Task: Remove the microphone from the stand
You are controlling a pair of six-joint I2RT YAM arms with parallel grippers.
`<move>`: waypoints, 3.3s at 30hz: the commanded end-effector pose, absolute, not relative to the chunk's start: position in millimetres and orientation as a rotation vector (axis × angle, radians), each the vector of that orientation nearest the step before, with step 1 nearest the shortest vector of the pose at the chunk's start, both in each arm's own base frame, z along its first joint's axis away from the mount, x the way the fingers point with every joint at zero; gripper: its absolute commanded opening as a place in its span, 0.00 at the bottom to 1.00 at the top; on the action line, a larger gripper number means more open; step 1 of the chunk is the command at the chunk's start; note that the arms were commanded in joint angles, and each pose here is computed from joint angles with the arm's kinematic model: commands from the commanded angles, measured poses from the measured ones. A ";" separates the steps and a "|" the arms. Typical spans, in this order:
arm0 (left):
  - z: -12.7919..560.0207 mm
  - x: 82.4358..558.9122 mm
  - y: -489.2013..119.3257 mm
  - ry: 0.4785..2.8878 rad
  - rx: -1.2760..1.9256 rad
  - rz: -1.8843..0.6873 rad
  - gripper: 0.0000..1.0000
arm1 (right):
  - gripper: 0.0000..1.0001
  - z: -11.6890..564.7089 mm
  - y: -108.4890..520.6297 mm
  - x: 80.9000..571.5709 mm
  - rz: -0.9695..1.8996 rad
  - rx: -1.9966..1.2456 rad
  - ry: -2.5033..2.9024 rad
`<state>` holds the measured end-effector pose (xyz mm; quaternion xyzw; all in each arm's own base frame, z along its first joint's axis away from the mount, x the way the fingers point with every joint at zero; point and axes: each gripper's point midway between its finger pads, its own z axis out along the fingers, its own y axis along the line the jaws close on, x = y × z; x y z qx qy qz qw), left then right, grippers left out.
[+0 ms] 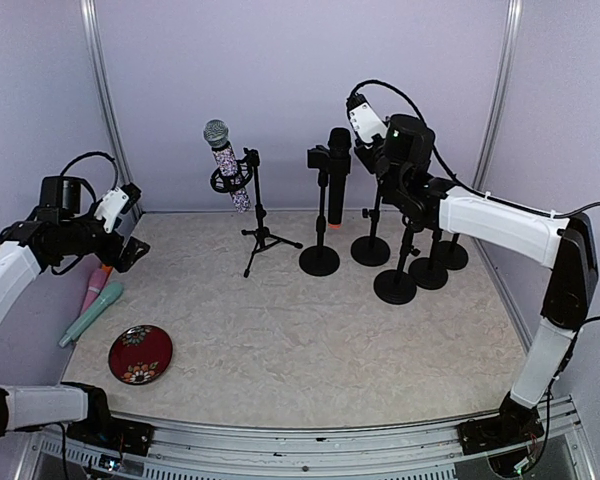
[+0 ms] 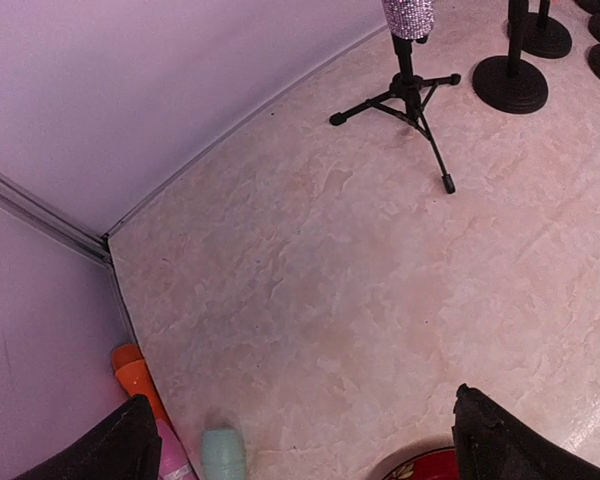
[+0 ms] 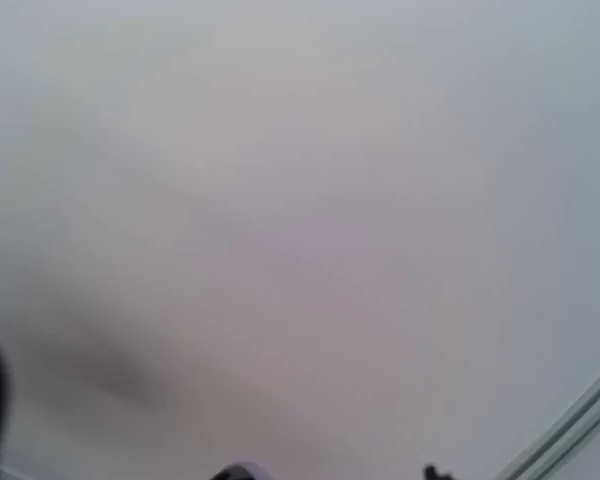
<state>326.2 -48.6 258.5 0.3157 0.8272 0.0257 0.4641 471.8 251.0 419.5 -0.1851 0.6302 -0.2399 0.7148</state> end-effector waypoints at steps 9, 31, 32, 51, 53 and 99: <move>250.8 305.0 -75.9 2.010 0.825 -0.111 0.99 | 0.00 478.6 284.2 381.7 -0.395 -0.390 1.299; 271.2 288.1 -100.8 1.942 0.881 -0.292 0.99 | 0.00 497.9 429.0 256.7 0.081 -0.638 1.157; 275.3 288.5 -102.9 1.925 0.886 -0.300 0.99 | 0.00 498.8 438.4 253.9 0.103 -0.651 1.143; 318.6 280.3 -184.2 1.666 0.970 -0.775 0.82 | 0.00 491.4 537.6 217.7 0.355 -0.815 0.925; 315.2 281.8 -189.5 1.675 0.976 -0.814 0.79 | 0.00 490.1 539.9 214.2 0.350 -0.817 0.914; 259.4 340.5 -218.9 1.781 0.927 -0.688 0.00 | 0.00 557.7 478.8 117.9 0.329 -0.688 0.808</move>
